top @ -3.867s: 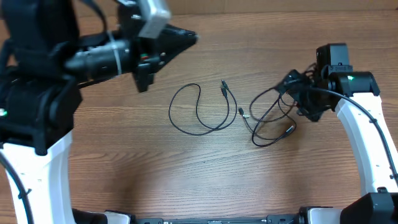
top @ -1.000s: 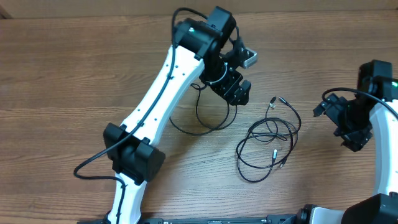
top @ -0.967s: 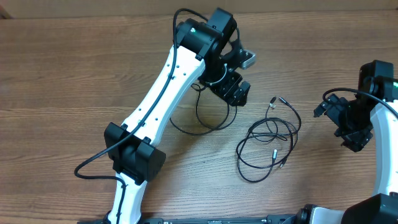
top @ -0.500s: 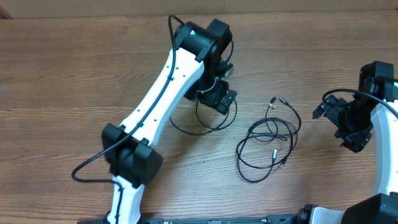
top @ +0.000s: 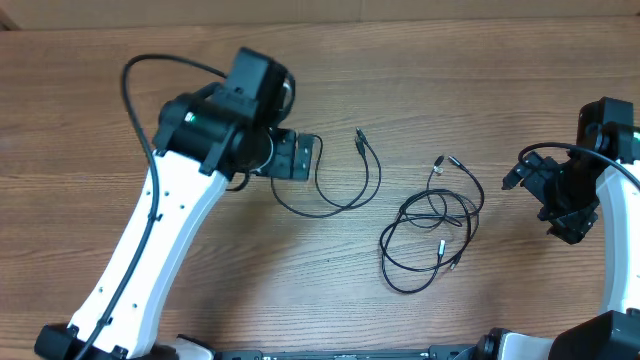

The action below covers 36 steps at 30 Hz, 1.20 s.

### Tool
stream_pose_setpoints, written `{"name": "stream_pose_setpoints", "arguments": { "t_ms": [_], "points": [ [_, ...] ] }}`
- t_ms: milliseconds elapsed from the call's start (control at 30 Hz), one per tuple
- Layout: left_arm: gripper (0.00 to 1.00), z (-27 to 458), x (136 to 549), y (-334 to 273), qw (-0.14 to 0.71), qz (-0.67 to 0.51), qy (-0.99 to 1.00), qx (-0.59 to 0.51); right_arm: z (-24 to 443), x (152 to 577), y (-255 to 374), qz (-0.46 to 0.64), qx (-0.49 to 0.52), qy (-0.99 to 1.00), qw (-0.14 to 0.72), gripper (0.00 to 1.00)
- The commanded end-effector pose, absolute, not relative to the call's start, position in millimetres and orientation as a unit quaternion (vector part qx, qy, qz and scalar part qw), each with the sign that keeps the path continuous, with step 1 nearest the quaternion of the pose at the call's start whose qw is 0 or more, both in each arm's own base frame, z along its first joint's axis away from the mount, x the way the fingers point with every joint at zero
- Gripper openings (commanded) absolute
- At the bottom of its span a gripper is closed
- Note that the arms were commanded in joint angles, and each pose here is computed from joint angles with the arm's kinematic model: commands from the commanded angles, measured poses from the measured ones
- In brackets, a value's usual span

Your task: Untangle cables

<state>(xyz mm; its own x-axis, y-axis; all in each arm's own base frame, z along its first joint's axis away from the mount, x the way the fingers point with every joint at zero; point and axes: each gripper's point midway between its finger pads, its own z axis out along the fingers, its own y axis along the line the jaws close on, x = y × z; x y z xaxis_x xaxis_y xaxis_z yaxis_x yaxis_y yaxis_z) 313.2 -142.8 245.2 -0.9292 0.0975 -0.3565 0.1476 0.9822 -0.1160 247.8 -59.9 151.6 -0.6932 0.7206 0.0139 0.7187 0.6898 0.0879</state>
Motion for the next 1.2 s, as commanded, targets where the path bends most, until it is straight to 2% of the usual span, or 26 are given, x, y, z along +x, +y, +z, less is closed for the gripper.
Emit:
{"name": "stream_pose_setpoints", "arguments": {
  "t_ms": [0,233,433,500,567,667,700,733,800,1000,1167],
  "points": [
    [1.00,214.7,330.7,-140.6,0.183,-0.072,0.980,0.011,158.8,249.2,-60.9,0.046,0.389,0.920,0.027,1.00],
    [1.00,146.1,368.3,-181.3,0.179,-0.133,0.973,0.051,158.9,250.3,-61.2,0.046,0.389,0.920,0.029,1.00],
    [0.89,86.7,382.4,-189.6,0.134,-0.122,0.982,0.050,158.9,251.1,-61.4,0.046,0.389,0.920,0.031,1.00],
    [0.82,67.7,384.4,-190.6,0.118,-0.117,0.985,0.048,158.9,251.1,-61.4,0.046,0.389,0.920,0.031,1.00],
    [0.70,49.4,386.4,-191.9,0.106,-0.113,0.987,0.048,159.0,251.1,-61.3,0.046,0.389,0.920,0.031,1.00],
    [0.58,22.6,383.8,-193.6,0.081,-0.104,0.990,0.050,159.0,251.4,-61.4,0.046,0.389,0.920,0.031,1.00],
    [0.49,18.0,382.1,-194.1,0.076,-0.101,0.991,0.051,159.0,251.6,-61.5,0.046,0.389,0.920,0.032,1.00],
    [0.35,14.9,380.8,-194.7,0.072,-0.100,0.991,0.053,159.0,251.7,-61.5,0.046,0.389,0.920,0.032,1.00],
    [0.04,16.8,381.4,-194.7,0.076,-0.097,0.990,0.072,159.0,251.6,-61.6,0.046,0.388,0.920,0.032,1.00],
    [0.04,69.7,414.5,-144.5,0.122,-0.055,0.991,0.015,159.0,251.5,-61.5,0.046,0.388,0.920,0.032,1.00],
    [0.04,148.5,441.2,-33.4,0.204,0.078,0.971,-0.099,159.0,251.9,-61.7,0.046,0.389,0.920,0.033,1.00]
  ]
}}
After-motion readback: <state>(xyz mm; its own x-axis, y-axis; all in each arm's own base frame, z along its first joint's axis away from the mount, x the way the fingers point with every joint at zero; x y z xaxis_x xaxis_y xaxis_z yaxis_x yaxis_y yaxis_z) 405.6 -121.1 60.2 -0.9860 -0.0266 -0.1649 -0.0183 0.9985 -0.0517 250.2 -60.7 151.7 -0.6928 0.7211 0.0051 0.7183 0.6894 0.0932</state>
